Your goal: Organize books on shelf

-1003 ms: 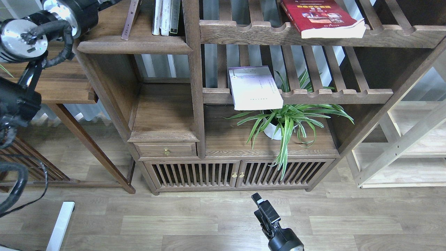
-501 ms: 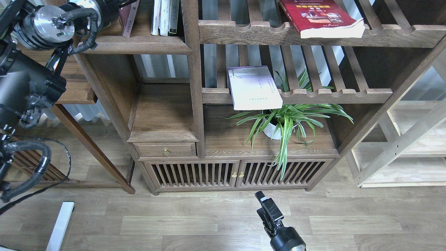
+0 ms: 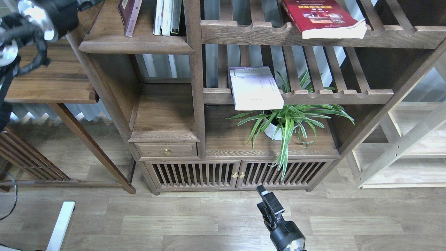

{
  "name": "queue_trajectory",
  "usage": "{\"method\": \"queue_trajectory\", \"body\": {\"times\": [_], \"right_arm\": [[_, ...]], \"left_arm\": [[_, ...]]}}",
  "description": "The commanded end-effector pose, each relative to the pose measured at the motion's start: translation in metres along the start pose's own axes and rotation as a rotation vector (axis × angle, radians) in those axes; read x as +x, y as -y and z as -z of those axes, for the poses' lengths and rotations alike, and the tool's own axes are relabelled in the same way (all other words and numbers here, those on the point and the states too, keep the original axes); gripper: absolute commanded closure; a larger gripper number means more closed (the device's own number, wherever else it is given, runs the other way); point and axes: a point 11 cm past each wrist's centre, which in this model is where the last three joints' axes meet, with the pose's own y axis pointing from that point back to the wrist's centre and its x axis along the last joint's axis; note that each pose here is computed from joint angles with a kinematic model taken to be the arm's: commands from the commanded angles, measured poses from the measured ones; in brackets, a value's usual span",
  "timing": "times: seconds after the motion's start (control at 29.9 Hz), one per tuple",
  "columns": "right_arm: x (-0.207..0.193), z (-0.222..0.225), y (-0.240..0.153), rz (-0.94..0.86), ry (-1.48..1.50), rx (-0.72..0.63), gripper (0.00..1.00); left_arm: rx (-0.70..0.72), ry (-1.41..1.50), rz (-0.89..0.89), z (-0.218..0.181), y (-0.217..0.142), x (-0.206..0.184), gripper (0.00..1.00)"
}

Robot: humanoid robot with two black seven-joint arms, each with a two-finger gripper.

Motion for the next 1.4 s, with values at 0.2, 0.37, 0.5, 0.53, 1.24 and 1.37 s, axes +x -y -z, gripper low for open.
{"method": "queue_trajectory", "body": {"times": [0.2,0.37,0.5,0.53,1.24,1.37], "right_arm": [[-0.04,0.011,0.032,0.121,-0.022,0.002,0.02],[-0.055,0.011,0.039,0.164,-0.02,-0.004,0.01],[-0.08,0.014,0.045,0.238,0.0,0.01,0.01],[-0.083,0.013,0.045,0.248,0.002,0.009,0.01],[-0.136,0.01,0.049,0.405,0.038,0.005,0.01],[-0.143,0.011,0.049,0.425,0.041,0.009,0.01]], "left_arm": [[-0.015,-0.026,0.081,0.026,-0.031,-0.013,0.01],[-0.022,-0.102,0.213,0.039,-0.043,-0.019,0.02],[-0.046,-0.131,0.396,0.056,-0.057,-0.022,0.04],[-0.052,-0.134,0.427,0.06,-0.059,-0.022,0.05],[-0.103,-0.753,0.433,0.193,-0.089,0.002,0.01],[-0.082,-0.825,0.403,0.219,-0.098,0.002,0.05]]}}
